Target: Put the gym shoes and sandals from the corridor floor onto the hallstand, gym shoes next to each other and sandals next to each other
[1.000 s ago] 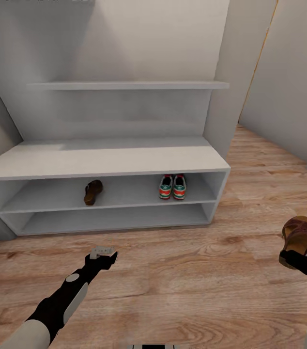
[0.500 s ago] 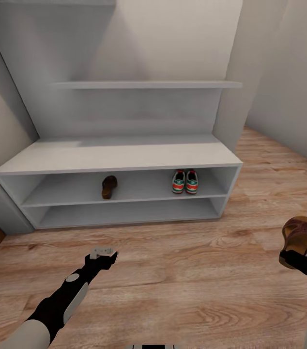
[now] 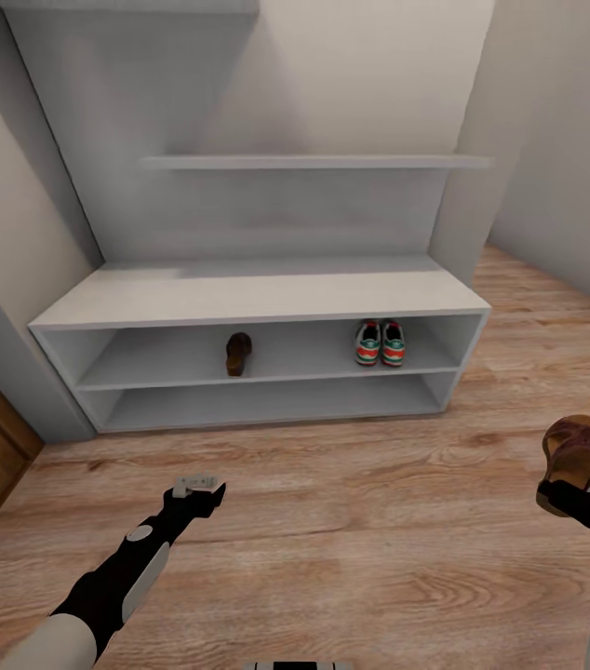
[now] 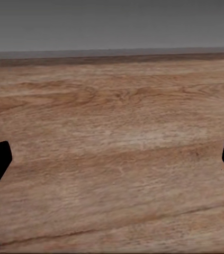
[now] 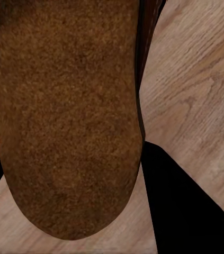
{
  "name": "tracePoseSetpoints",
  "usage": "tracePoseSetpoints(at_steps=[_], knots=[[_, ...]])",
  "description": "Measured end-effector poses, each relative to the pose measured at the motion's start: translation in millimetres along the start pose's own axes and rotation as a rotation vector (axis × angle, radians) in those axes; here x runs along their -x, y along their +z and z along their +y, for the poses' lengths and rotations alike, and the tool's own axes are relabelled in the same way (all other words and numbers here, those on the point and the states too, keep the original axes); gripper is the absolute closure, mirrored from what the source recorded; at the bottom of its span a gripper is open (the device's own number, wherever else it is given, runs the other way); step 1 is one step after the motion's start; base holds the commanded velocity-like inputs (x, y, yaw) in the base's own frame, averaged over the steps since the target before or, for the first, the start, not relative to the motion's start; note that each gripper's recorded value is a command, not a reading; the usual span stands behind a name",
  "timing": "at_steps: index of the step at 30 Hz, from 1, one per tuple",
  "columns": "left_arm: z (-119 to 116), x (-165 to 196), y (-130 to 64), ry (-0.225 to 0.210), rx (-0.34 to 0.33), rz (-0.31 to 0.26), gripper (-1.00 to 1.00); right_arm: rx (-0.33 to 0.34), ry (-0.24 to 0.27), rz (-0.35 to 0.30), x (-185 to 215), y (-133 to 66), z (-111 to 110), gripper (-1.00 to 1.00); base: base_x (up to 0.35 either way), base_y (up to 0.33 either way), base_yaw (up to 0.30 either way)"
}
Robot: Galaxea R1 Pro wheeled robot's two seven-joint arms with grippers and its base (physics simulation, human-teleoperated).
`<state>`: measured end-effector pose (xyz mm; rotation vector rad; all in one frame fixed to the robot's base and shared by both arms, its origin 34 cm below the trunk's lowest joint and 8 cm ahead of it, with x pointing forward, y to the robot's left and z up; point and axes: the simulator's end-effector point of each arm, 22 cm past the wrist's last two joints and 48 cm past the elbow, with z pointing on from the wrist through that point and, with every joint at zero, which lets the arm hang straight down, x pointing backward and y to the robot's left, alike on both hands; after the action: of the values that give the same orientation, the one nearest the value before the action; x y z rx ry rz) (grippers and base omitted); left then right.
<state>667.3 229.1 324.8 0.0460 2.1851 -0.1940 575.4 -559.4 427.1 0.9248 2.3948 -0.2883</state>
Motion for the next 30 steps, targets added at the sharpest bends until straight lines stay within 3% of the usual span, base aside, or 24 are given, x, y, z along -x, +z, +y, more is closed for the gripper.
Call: tracePoseSetpoints(at_steps=[19,30], knots=[[-1.0,-0.1,0.1,0.0,-0.001,0.0,-1.0,0.0,0.0,0.0,0.0,0.0,0.0,1.0,-0.005,0.314,0.0],[-0.6,-0.3,0.2,0.0,-0.001,0.0,-1.0,0.0,0.0,0.0,-0.1,0.2,0.0,1.0,-0.139,0.297,0.0]])
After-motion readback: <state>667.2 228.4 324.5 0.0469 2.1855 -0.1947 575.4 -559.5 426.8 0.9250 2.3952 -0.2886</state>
